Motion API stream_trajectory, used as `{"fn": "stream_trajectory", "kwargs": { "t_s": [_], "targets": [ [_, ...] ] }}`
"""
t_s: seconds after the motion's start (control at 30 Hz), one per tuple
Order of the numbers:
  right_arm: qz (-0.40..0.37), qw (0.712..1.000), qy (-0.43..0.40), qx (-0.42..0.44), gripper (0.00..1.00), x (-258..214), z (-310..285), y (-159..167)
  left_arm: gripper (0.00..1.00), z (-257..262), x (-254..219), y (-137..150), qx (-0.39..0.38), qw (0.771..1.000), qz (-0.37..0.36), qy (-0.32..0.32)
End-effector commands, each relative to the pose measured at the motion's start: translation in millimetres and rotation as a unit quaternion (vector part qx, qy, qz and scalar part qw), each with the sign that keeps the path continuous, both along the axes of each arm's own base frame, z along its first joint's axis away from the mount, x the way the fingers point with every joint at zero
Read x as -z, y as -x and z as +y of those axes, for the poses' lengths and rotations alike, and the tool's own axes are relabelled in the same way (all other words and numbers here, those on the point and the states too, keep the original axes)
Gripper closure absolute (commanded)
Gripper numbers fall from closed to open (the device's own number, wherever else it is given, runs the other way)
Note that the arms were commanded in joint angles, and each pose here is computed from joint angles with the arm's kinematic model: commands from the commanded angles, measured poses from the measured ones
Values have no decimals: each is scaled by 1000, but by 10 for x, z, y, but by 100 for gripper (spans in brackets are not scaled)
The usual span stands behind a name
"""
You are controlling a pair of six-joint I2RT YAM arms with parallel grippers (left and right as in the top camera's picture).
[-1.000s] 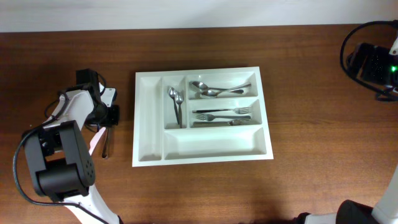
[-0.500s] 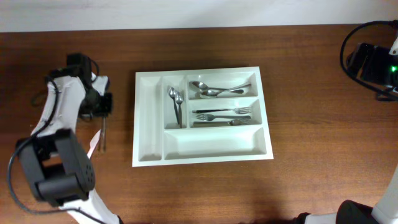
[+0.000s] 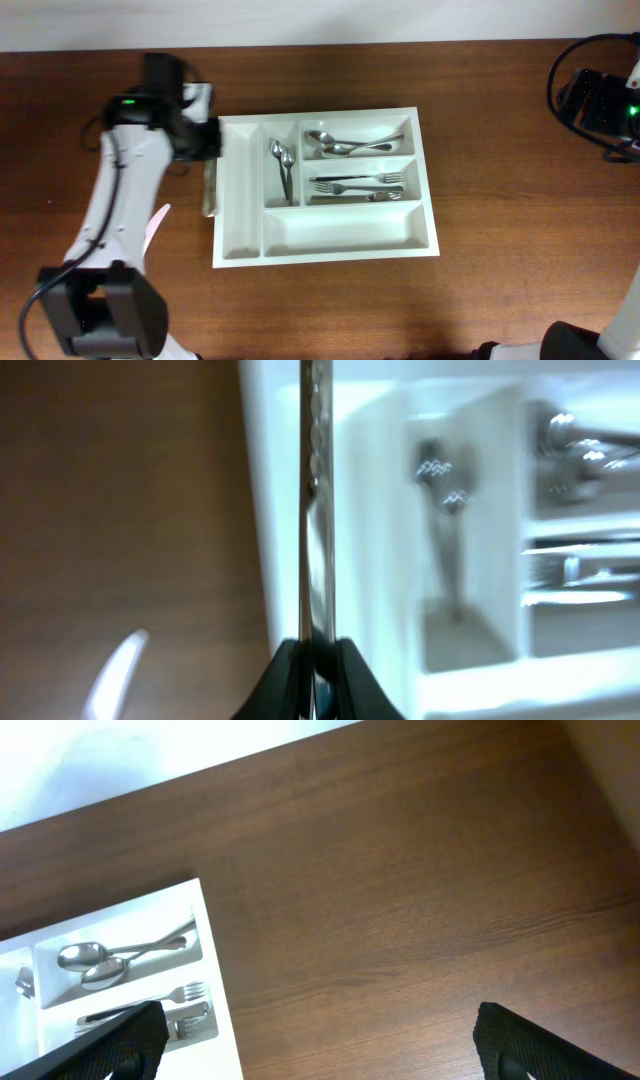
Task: Pack container
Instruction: 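Place the tongs in the tray's leftmost compartment and release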
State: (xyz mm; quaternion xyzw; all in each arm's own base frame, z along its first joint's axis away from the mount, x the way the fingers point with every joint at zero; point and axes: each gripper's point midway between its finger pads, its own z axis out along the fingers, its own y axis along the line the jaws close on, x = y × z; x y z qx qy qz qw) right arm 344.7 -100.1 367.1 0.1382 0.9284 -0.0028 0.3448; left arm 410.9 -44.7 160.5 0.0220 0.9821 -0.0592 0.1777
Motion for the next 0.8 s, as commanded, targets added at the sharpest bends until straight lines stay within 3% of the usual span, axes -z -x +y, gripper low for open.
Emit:
{"fn": "stream_trajectory", "kwargs": {
  "t_s": [0.0, 0.13, 0.33, 0.4, 0.5, 0.6, 0.7, 0.73, 0.77],
  "targets": [
    [-11, 1000, 3, -1, 1, -74, 11, 33, 98, -246, 212, -7, -9, 1000, 20, -10],
    [-11, 1000, 3, -1, 1, -75, 11, 33, 98, -343, 442, -17, -4, 998, 39, -50],
    [-11, 1000, 3, -1, 1, -74, 11, 33, 98, -353, 851, 14, -24, 994, 90, -58],
    [-11, 1000, 3, -1, 1, -74, 11, 33, 93, -316, 948, 39, -25, 992, 104, -70],
    [-11, 1000, 3, -1, 1, -74, 11, 33, 74, -289, 981, 60, -26, 990, 111, -77],
    [-11, 1000, 3, -1, 1, -74, 11, 33, 46, -268, 872, 57, -11, 991, 106, -86],
    [-11, 1000, 3, -1, 1, -74, 11, 33, 8, -258, 548, 106, 19, 990, 107, -94],
    [-11, 1000, 3, -1, 1, -74, 11, 33, 0, -256, 438, 112, 32, 989, 105, -97],
    [-11, 1000, 3, -1, 1, -75, 11, 33, 1, -253, 289, 121, 52, 988, 100, -102]
  ]
}}
